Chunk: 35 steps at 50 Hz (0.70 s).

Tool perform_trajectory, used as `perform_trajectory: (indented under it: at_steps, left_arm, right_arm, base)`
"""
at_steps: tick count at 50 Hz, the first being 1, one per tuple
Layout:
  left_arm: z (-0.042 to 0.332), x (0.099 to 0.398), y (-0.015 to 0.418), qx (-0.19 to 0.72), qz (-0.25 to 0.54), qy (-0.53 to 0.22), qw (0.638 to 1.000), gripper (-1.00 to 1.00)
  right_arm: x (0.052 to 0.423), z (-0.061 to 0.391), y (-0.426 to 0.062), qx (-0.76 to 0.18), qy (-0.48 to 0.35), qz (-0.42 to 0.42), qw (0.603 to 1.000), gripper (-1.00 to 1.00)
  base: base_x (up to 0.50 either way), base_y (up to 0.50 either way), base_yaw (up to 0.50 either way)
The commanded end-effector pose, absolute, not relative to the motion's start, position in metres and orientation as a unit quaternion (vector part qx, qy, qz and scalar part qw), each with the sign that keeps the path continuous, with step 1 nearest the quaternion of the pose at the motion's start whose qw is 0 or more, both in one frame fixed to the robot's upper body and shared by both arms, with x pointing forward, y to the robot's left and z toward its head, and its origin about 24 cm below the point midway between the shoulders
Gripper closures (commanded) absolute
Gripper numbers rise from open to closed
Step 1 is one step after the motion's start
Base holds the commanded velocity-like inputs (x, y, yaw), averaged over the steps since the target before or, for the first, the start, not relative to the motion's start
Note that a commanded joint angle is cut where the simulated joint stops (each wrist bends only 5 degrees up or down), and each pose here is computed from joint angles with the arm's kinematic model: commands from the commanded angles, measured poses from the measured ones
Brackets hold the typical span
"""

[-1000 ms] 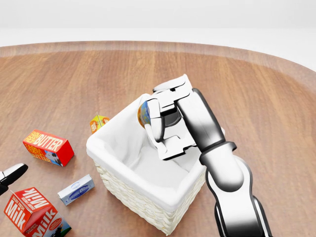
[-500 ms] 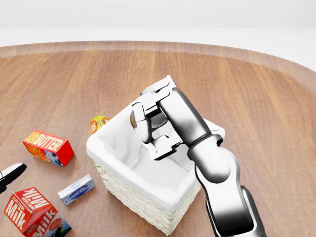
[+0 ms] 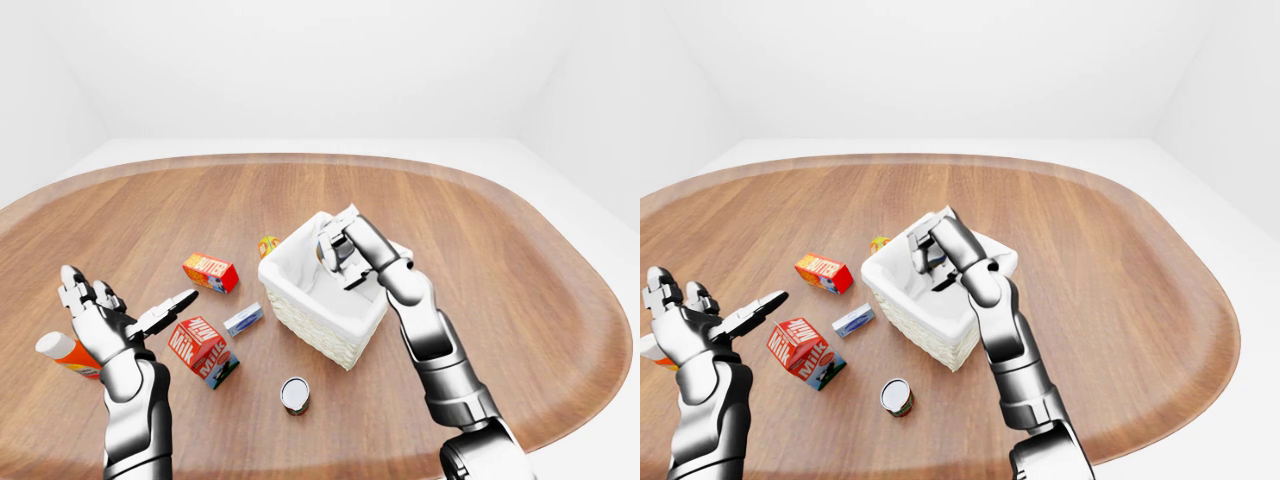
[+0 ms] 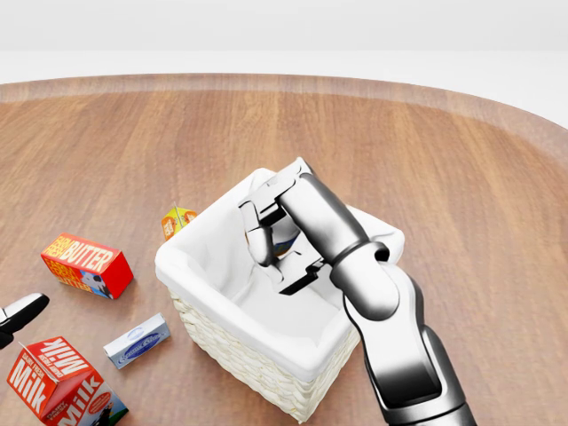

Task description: Pick up the alphabet soup, and put it in the basket.

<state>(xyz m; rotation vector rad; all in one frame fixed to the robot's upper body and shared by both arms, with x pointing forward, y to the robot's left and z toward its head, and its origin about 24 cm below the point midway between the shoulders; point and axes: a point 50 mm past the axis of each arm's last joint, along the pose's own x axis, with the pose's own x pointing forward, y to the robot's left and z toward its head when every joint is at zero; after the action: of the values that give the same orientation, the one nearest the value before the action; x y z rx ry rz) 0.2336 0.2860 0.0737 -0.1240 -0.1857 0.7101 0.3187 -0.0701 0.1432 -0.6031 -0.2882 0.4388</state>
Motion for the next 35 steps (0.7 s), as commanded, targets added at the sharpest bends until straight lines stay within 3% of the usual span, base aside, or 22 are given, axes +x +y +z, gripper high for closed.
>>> perform_trajectory:
  at_steps: [1,35]
  left_arm:
    - [0.073,0.234,0.286,-0.06,0.347,-0.088,0.932,-1.0]
    - [0.07,0.235,0.286,-0.061,0.346,-0.083,0.933,-1.0]
  right_arm:
    - [0.321,0.14,-0.07,-0.319,-0.133,0.211,0.914,1.0]
    - [0.338,0.117,-0.079,-0.285,-0.07,0.195,0.936,1.0]
  base:
    - [0.0,0.0,0.0]
    - [0.0,0.0,0.0]
